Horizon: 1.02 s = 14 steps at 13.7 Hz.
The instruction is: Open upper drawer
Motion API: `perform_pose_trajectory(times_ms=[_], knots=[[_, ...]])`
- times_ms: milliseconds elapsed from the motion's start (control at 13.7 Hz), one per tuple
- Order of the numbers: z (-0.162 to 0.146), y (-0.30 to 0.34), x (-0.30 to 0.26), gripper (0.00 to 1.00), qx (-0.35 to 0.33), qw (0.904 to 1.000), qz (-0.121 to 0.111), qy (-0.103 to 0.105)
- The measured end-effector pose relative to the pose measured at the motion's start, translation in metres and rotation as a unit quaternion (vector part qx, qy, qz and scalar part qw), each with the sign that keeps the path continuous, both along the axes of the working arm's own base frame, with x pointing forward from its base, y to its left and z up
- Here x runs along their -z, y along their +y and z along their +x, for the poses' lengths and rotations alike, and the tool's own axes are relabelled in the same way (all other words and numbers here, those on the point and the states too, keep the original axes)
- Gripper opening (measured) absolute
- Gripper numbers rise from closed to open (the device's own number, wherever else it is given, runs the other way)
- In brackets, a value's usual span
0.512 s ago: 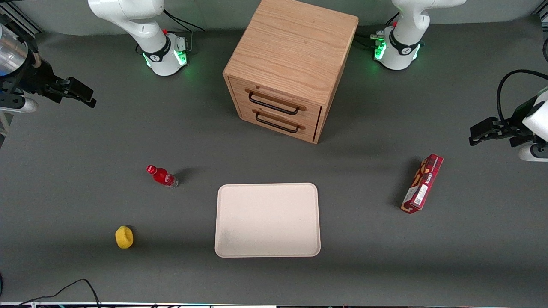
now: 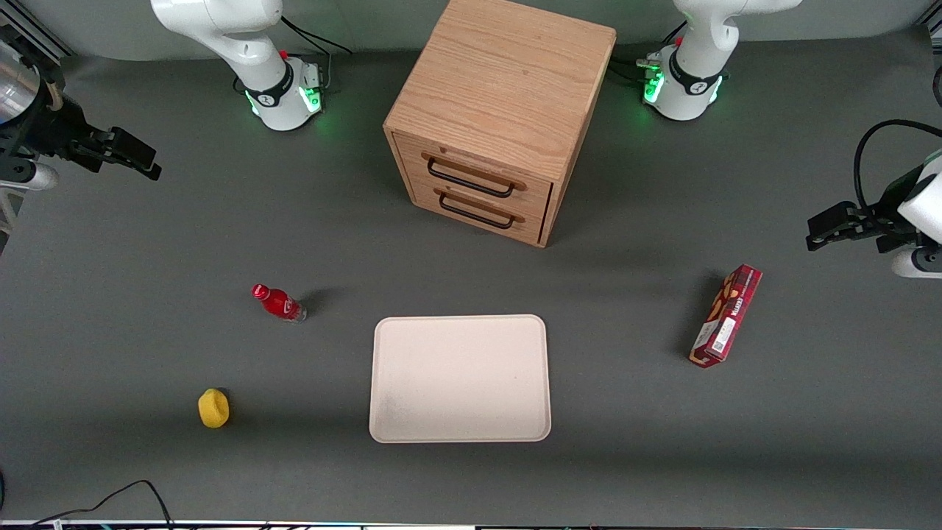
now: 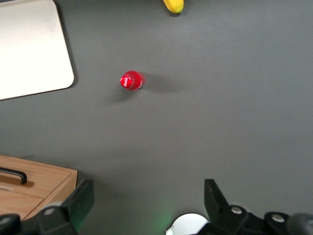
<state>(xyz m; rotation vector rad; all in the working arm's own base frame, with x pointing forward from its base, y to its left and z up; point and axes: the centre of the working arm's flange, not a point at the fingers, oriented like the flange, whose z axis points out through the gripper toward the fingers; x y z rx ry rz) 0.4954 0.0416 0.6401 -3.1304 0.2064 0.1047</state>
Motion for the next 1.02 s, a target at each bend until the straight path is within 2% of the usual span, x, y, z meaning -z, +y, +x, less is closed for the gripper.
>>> perform_pose_trajectory(times_ms=[146, 293, 439, 585, 805, 1024], knots=[[0.001, 0.023, 0.002, 1.00, -0.082, 0.9958, 0.039, 0.002], [0.004, 0.045, 0.003, 1.00, -0.134, 0.9869, 0.090, 0.003], [0.009, 0.079, 0.006, 1.00, -0.176, 0.9766, 0.123, 0.007], [0.007, 0.146, 0.015, 1.00, -0.235, 0.9616, 0.141, 0.022], [0.000, 0.231, 0.042, 1.00, -0.293, 0.9341, 0.199, 0.050], [0.013, 0.279, 0.083, 1.00, -0.312, 0.9178, 0.236, 0.066]])
